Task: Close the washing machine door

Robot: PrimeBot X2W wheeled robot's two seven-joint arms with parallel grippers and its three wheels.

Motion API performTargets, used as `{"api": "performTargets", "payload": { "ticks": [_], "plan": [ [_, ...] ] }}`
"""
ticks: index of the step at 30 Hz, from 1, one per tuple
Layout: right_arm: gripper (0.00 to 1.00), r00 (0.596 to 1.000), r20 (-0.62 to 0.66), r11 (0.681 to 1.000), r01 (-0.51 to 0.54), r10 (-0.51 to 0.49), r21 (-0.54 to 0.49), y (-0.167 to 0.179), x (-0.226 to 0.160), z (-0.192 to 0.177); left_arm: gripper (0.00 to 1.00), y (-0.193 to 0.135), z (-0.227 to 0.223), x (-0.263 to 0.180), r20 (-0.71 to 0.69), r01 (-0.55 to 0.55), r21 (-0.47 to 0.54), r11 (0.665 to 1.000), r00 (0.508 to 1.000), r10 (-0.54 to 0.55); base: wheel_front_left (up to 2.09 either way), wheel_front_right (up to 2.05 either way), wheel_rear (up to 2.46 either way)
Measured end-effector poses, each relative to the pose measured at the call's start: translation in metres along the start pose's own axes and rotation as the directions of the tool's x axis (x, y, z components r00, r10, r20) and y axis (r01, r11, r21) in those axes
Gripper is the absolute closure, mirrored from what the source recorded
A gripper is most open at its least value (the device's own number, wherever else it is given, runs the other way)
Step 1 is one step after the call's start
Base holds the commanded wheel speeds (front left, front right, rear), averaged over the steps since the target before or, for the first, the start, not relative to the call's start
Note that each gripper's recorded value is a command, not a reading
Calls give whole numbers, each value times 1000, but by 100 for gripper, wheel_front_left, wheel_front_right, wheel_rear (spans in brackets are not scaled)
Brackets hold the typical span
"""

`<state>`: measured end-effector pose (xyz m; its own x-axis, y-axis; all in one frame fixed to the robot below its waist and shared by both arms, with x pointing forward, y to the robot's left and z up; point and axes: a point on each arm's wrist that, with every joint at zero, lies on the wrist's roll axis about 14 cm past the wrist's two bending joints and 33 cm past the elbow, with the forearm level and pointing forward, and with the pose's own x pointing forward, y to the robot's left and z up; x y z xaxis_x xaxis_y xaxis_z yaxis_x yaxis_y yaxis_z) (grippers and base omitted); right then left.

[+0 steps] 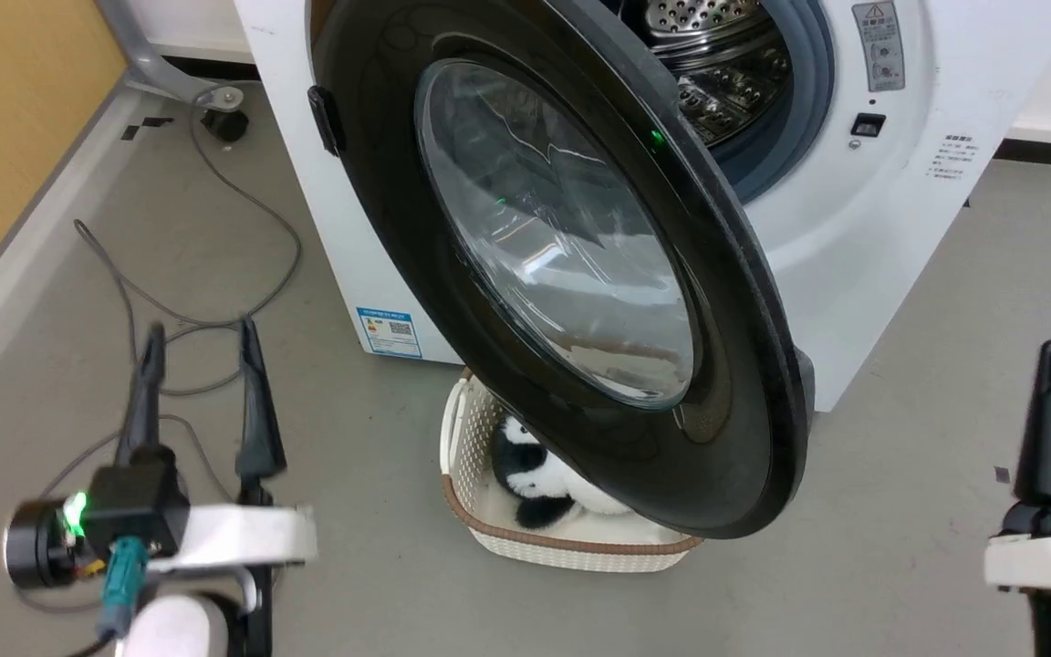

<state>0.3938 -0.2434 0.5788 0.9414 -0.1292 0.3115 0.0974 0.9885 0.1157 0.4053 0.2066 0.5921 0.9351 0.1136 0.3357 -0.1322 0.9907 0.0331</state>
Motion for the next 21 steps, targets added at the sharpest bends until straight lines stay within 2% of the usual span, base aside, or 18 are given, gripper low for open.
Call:
{"api": "performTargets", "payload": {
  "ticks": [7,8,9,12,15,18,21],
  "plan": [
    [0,998,-54,999,-28,29,18,11,-5,-17,0,5,-26,-22,-95,1,2,1000,995,-1,0,0,0],
    [72,998,-55,999,-32,33,20,12,-5,-17,0,5,-26,-23,-97,-2,0,1000,995,2,0,0,0],
    [100,998,-50,999,-35,36,20,13,-5,-15,0,5,-26,-24,-97,-4,-2,1000,995,4,0,0,0],
    [100,998,9,998,-55,55,5,19,1,3,0,7,-24,-24,-93,-1,1,1000,996,1,0,0,0],
    [100,987,136,997,-83,81,11,29,14,42,0,6,-24,-25,-92,2,0,1000,996,-2,0,0,0],
    [100,952,283,989,-137,115,60,47,25,87,0,3,-26,-26,-99,9,-5,1000,995,-9,0,0,0],
    [100,895,422,968,-217,147,124,65,27,131,0,3,-28,-27,-108,9,-5,1000,994,-9,0,0,0]
  ]
}}
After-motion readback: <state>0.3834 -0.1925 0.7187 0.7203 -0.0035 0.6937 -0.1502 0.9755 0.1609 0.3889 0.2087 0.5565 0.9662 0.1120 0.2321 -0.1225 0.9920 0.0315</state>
